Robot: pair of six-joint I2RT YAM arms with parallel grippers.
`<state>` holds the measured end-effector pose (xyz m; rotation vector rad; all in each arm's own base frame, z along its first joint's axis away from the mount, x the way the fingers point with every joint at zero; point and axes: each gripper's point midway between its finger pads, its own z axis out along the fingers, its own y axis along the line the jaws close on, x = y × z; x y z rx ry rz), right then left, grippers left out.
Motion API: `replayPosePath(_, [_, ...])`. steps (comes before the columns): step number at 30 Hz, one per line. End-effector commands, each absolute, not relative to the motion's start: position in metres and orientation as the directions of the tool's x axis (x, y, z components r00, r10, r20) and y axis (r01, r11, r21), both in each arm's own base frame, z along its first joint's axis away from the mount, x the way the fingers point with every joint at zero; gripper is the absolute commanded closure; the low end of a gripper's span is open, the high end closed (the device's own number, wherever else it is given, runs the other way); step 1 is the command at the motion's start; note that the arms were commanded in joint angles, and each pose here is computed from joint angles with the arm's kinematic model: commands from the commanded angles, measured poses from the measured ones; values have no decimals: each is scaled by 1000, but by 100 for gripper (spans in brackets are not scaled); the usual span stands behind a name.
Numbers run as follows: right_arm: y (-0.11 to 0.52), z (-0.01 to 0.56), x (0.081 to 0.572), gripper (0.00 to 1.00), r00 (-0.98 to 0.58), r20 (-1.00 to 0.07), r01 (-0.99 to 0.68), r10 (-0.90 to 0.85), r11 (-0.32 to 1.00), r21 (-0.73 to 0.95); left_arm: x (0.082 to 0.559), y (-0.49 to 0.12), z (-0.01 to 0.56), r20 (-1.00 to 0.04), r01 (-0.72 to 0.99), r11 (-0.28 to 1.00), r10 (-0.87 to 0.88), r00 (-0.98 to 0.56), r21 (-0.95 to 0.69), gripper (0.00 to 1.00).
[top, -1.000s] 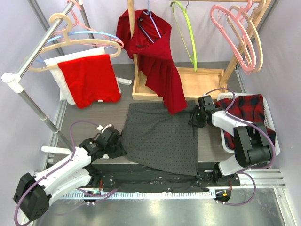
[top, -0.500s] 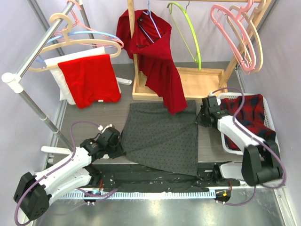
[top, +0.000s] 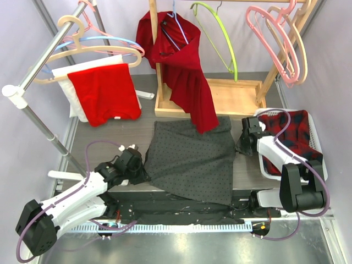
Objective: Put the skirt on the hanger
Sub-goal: Flatten out the skirt at the center of the board.
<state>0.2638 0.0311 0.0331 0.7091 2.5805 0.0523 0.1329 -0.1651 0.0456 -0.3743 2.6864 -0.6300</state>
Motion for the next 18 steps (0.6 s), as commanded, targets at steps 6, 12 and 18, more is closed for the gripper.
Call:
replayPosePath(6, [49, 101, 320, 51, -659, -582, 333, 477, 878, 343, 133, -168, 46, -279, -148, 878, -298, -913, -455, 100])
replayPosePath(12, [54, 105, 359, 49, -632, -630, 278, 451, 891, 359, 127, -165, 41, -265, -153, 886, -290, -920, -438, 100])
replayPosePath(18, [58, 97, 405, 46, -574, -672, 262, 467, 883, 390, 123, -164, 39, -257, -150, 891, -280, -925, -428, 100])
